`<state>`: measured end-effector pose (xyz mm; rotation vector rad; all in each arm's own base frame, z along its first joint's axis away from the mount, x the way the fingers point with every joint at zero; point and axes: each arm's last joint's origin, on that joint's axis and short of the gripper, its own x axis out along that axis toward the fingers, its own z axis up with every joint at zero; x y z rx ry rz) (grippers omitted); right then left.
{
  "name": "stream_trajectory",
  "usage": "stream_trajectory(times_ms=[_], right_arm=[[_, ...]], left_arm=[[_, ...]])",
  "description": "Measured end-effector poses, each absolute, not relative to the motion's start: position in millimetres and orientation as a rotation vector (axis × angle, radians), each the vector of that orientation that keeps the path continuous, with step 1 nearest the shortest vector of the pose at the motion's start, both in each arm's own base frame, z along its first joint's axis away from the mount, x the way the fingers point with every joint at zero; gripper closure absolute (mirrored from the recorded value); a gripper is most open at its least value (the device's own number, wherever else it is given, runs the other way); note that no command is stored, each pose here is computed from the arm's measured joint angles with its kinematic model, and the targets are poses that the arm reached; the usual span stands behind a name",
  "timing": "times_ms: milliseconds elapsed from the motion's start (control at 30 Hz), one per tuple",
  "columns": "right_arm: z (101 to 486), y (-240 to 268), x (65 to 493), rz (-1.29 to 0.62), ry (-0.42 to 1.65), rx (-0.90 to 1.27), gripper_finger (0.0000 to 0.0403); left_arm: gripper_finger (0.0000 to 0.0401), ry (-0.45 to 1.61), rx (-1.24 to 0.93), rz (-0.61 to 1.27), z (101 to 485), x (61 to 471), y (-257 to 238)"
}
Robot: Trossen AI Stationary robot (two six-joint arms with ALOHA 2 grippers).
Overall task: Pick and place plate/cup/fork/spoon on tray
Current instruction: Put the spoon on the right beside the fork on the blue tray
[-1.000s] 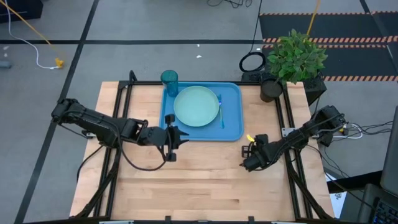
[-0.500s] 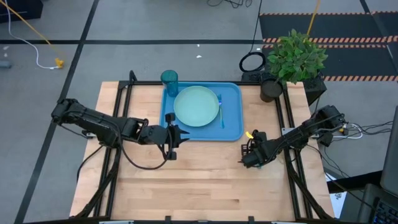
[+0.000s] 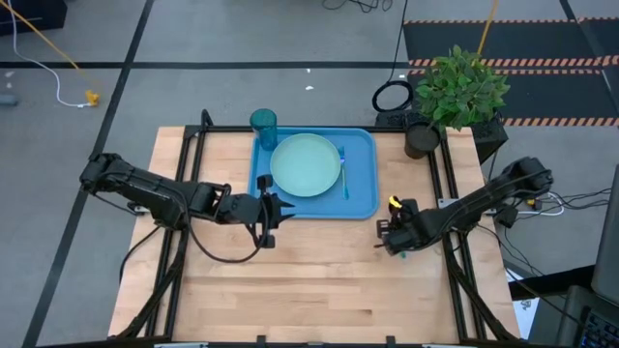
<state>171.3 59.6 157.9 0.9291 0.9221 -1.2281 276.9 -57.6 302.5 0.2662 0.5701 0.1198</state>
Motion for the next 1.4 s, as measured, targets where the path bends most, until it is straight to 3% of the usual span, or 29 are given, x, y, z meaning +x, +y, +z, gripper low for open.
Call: stream_trajectory(times_ms=[367,967,1400], right_arm=[[175,41,186,-1.11,0.699,0.921,0.0402],[199,-39,233,-0.928,0.412,0.848,0.0403],[204,-90,230,-0.932,0.351,0.875,0.0403]], left_arm=[[0.0299,0.576,0.241,0.164,302,279,-46],[0.0299,0.578,0.242,0.165,302,279,-45],[0.0299,0.581,0.236,0.191,302,280,-38]])
